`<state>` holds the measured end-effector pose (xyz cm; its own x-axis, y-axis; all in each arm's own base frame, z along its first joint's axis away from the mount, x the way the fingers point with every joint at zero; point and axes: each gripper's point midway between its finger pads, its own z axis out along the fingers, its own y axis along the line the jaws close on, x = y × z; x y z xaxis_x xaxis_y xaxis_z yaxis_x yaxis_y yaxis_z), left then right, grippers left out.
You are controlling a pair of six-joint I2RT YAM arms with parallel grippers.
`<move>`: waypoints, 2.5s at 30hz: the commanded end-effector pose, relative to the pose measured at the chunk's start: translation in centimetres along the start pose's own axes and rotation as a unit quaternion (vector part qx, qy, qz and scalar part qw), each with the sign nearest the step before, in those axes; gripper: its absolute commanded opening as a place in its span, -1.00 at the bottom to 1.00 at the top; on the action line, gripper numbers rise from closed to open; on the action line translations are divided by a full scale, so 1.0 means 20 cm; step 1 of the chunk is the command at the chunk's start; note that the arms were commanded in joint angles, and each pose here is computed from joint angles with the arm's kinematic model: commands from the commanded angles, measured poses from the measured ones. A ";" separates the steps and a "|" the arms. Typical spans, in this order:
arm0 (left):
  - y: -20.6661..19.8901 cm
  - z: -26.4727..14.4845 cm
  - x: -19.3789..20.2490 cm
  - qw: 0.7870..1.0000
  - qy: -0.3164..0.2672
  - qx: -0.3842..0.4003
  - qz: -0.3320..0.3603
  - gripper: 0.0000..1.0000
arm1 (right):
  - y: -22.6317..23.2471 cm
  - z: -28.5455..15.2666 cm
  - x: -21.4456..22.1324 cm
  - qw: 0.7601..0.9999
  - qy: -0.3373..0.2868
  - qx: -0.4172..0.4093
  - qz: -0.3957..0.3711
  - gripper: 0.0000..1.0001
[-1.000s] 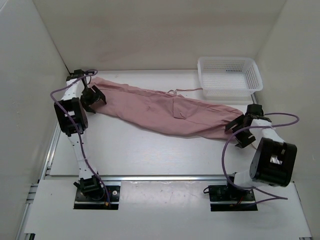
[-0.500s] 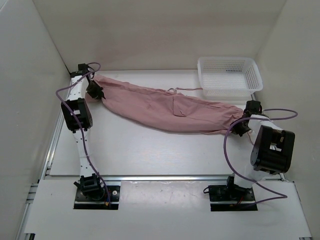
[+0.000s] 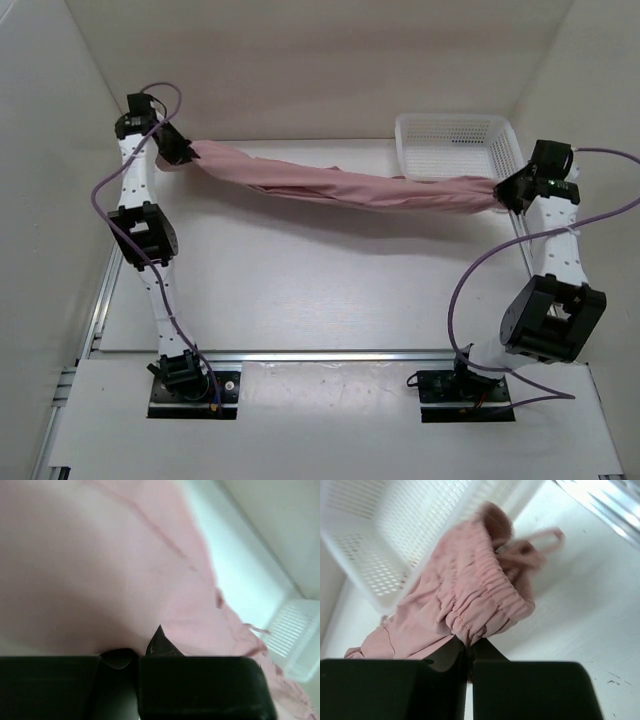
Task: Fold and stack the trousers
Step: Fold the trousers
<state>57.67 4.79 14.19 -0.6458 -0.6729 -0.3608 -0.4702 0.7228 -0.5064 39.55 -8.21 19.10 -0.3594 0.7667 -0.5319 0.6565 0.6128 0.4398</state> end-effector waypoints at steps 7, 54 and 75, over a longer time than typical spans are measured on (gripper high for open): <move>0.01 -0.65 -0.10 0.997 -0.074 0.028 0.024 -0.79 | -0.22 -0.24 0.04 0.998 -0.031 0.045 -0.009 -1.00; 0.99 -0.19 0.46 0.968 0.078 -0.196 -0.135 0.96 | -0.43 -0.37 0.45 0.997 0.068 0.030 -0.025 0.50; 0.60 -0.68 -0.03 0.980 -0.083 -0.182 -0.023 -0.79 | -0.35 -0.43 0.42 0.997 0.069 -0.001 -0.020 0.50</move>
<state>43.50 16.60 9.35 -0.5290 -0.7983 -0.2878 -0.7874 0.5882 -0.1844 25.53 -4.84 15.58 -0.4760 0.7765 -0.4129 0.6876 0.6213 0.3757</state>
